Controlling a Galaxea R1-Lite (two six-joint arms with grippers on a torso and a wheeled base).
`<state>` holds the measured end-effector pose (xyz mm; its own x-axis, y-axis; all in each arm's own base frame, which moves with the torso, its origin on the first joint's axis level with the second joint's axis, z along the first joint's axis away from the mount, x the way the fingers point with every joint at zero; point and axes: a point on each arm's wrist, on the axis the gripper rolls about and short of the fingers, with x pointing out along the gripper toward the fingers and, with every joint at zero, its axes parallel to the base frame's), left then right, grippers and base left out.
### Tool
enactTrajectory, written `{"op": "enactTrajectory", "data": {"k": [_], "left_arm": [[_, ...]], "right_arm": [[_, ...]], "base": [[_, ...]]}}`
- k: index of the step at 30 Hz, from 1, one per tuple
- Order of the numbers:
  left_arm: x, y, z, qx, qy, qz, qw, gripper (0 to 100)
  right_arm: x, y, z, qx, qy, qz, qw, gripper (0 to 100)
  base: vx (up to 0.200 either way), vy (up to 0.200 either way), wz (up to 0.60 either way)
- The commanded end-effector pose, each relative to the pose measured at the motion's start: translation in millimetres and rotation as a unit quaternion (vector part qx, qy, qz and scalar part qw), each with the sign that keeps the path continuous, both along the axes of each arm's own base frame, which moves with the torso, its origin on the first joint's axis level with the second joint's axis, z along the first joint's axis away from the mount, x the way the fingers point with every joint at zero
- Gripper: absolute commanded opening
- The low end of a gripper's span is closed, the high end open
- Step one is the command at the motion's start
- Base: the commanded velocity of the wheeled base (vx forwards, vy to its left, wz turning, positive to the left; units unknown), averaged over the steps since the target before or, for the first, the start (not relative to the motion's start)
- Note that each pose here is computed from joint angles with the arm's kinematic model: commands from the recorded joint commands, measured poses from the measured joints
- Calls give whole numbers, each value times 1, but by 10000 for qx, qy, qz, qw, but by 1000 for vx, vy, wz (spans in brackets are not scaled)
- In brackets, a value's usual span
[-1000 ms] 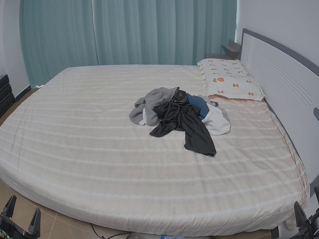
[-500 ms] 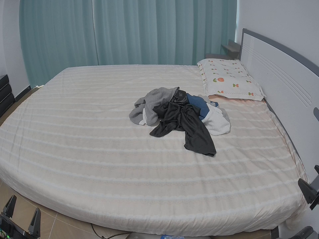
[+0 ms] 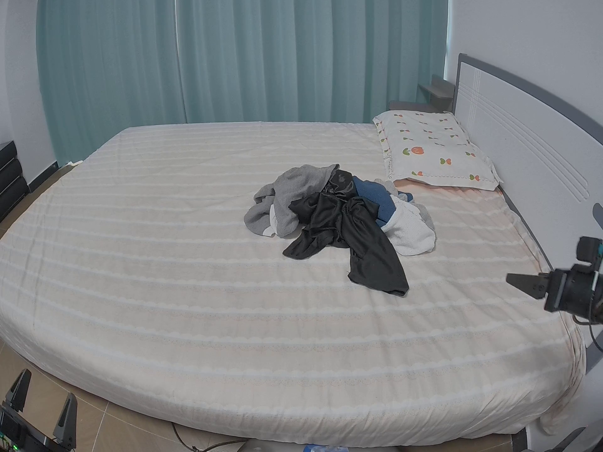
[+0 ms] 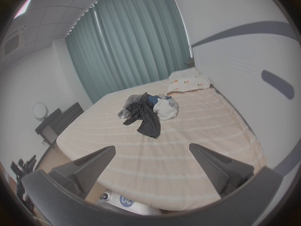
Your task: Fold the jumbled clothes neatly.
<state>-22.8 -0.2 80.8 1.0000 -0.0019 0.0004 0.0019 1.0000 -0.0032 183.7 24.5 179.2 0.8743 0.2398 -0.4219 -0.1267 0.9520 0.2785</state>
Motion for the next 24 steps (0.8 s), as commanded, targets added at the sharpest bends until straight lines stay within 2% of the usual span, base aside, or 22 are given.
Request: {"op": "enactTrajectory", "data": {"k": [1,4,10,13,14,18,24], "left_arm": [[0,0,-4,1,-13,2,10000,100],[0,0,-4,1,-13,2,10000,100],[0,0,-4,1,-13,2,10000,100],[0,0,-4,-7,-13,2,10000,100],[0,0,-4,-7,-13,2,10000,100],[0,0,-4,1,-13,2,10000,100],[0,0,-4,1,-13,2,10000,100]], "right_arm": [[205,92,-146,751,1611,-502,9828,100],[224,104,-173,732,1685,-631,9809,100],[246,115,-199,724,1721,-796,9792,100],[247,115,-199,727,1729,-802,9790,100],[256,119,-209,843,1819,-899,9756,100],[263,122,-211,1038,1800,-988,9732,100],[270,125,-216,1084,1734,-995,9738,100]], "base": [[0,0,0],[0,0,0],[0,0,0],[0,0,0],[0,0,0],[0,0,0],[0,0,0]]}}
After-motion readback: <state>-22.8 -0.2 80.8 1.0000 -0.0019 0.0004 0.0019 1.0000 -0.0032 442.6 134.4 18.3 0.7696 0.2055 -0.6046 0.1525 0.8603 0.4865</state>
